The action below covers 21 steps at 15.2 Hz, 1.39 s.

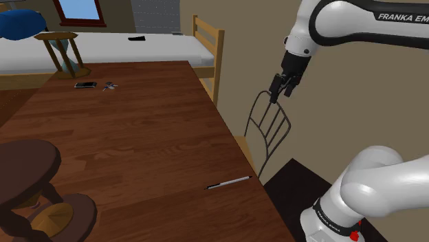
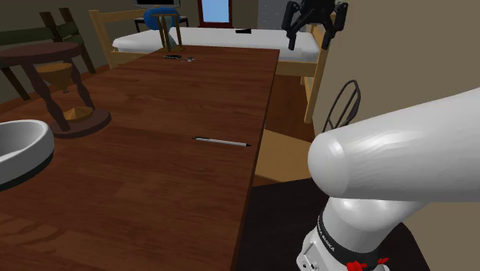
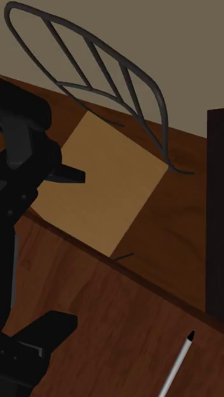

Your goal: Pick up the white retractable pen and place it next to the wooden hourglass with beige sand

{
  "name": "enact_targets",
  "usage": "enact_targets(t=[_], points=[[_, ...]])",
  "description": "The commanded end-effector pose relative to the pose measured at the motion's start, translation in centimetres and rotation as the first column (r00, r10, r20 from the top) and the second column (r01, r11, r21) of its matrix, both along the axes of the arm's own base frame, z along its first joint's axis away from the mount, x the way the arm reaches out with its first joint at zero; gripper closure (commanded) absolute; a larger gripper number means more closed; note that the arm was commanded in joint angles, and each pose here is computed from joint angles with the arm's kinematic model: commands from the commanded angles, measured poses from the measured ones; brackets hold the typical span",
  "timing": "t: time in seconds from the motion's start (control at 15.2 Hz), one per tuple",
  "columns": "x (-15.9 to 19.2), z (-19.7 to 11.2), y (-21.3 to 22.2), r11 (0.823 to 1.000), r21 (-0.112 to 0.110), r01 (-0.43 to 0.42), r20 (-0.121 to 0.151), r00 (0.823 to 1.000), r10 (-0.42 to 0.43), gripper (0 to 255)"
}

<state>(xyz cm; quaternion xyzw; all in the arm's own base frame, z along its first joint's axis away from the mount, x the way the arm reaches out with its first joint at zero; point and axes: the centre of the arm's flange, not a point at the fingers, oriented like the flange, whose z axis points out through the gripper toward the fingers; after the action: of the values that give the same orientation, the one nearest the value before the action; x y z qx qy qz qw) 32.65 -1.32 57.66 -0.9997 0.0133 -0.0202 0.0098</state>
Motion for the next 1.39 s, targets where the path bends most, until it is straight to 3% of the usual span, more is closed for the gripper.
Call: enact_targets(t=[0.0,0.13,0.33,0.46,0.66,0.79,0.99,1.32], points=[[0.0,0.0,0.0,1.000,0.000,0.000,0.000,1.000,0.000,0],[0.5,-1.3,2.6,0.995,-0.027,-0.098,0.005,0.995,0.099,0],[0.7,-3.4,6.4,0.968,-0.068,-0.243,0.008,0.970,0.245,0],[0.6,-4.9,8.9,0.937,-0.096,-0.337,0.006,0.941,0.339,0],[0.0,-7.3,12.5,0.872,-0.136,-0.470,-0.002,0.880,0.474,0],[-0.7,-8.9,14.9,0.818,-0.162,-0.552,-0.010,0.830,0.558,0],[-2.1,-11.5,18.1,0.720,-0.199,-0.665,-0.028,0.738,0.674,0],[-5.5,-16.2,22.6,0.521,-0.252,-0.815,-0.068,0.553,0.831,0]])
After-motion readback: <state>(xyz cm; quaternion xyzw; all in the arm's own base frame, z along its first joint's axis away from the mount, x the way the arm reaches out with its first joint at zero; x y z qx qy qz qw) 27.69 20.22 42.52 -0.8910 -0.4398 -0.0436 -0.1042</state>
